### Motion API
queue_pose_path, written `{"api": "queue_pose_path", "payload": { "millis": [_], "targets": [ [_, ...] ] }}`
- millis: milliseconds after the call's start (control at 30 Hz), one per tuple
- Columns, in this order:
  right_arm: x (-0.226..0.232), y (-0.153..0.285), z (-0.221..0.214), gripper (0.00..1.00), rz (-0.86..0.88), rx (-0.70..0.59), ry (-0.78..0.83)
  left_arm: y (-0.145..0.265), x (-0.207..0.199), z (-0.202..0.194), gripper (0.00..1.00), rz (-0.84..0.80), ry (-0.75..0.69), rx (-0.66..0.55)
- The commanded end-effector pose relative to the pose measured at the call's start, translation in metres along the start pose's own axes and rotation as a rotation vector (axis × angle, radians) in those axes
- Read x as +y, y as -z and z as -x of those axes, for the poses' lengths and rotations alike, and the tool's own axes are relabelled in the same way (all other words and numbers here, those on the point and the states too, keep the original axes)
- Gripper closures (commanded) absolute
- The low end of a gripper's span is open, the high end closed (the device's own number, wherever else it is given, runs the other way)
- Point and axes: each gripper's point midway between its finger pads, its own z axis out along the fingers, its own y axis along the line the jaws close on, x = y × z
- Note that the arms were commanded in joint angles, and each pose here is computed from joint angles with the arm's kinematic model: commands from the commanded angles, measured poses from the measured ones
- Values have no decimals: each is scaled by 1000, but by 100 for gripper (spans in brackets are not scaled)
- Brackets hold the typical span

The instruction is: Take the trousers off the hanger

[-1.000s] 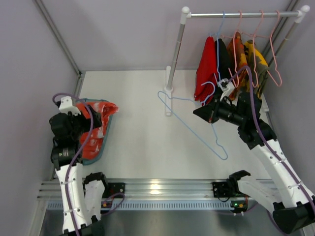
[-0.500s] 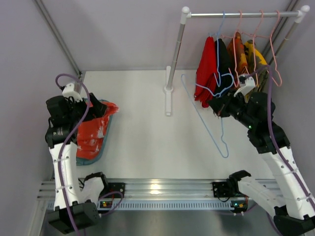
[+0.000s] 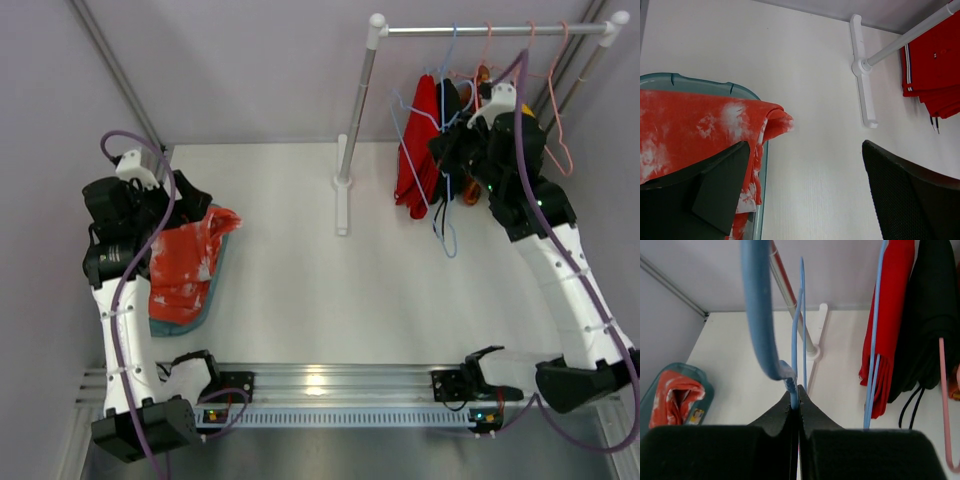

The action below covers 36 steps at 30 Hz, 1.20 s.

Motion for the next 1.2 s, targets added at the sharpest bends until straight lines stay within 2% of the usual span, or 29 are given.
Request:
{"api": "queue_pose_path", "payload": {
  "millis": [0,267,500,833,1167],
  "targets": [
    [4,-25,37,100,-25,-61,84,2,-9,29,2,-19,-22,-85],
    [25,-90,80,100,44,-160,185,-5,-8,27,1,-30,23,-80],
    [24,-134,100,100,19,-208,246,-8,-8,29,1,-33,50,-90],
    [17,-186,93,100,-1,-220,284,-14,-1,14,1,-16,82,-60],
    [13,-213,100,100,-19,-274,285,-12,5,1,1,11,80,-37]
  ]
}}
